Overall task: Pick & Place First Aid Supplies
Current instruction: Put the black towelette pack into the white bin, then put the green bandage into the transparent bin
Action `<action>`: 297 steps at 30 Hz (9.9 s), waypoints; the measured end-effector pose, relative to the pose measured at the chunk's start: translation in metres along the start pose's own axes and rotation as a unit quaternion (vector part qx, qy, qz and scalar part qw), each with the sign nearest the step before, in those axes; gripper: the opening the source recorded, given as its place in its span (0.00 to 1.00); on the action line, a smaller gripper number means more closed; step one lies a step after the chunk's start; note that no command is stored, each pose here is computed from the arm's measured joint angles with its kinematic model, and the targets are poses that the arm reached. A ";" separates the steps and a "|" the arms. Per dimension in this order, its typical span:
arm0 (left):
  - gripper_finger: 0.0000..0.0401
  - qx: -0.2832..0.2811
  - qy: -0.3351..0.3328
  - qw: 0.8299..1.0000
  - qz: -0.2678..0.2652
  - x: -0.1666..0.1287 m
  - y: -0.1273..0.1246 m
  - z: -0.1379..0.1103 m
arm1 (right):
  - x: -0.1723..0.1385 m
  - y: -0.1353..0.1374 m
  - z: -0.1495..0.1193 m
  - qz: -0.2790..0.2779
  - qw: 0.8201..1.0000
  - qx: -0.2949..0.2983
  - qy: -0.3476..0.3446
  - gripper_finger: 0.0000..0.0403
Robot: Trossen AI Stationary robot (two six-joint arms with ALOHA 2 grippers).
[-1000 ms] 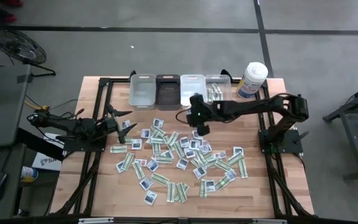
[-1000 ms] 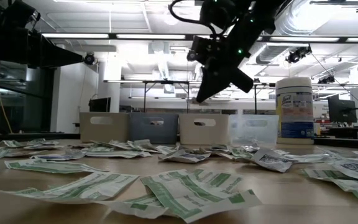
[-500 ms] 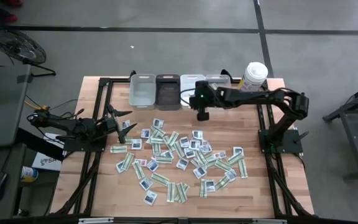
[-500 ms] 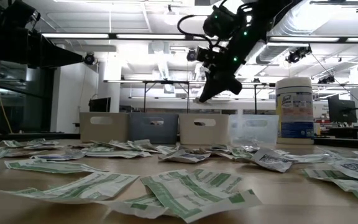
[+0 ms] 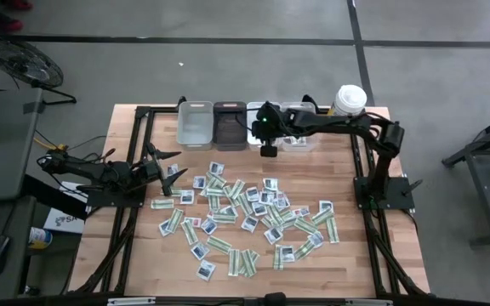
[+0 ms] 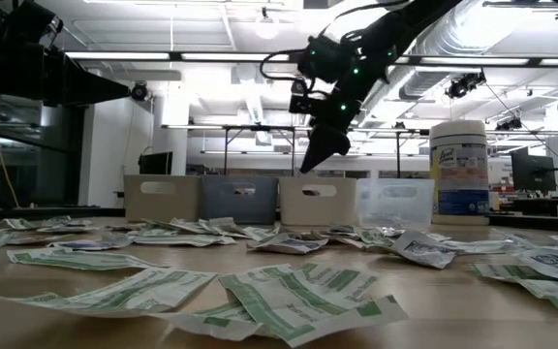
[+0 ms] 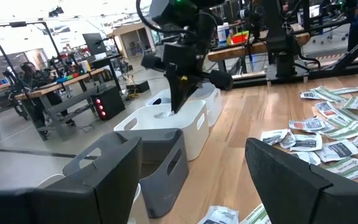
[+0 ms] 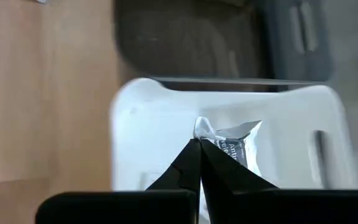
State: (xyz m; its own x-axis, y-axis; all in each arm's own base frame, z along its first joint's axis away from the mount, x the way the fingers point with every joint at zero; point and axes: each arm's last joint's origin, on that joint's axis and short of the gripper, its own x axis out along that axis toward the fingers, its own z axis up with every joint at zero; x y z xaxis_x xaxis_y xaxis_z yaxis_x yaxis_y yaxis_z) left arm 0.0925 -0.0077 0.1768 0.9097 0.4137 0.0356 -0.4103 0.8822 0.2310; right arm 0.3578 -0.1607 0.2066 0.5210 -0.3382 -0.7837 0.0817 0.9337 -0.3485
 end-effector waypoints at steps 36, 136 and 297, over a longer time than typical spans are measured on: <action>0.70 0.000 0.000 1.000 0.000 0.000 0.000 0.000 | -0.048 0.055 0.005 0.080 0.925 0.355 0.111 0.35; 0.70 0.000 0.000 1.000 0.000 0.000 0.000 0.000 | -0.036 0.002 0.055 0.148 0.976 -0.037 0.154 0.00; 0.70 0.000 0.000 1.000 0.000 0.000 0.000 0.000 | -0.137 0.187 -0.177 0.097 0.755 0.550 0.343 0.35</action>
State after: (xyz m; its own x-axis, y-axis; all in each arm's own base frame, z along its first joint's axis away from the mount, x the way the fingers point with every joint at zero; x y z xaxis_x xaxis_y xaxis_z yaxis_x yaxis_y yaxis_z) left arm 0.0925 -0.0076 0.1767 0.9095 0.4141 0.0350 -0.4105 0.8820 0.2315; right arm 0.1516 0.0397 0.1575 0.0822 0.1885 -0.9786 0.9135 0.3784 0.1497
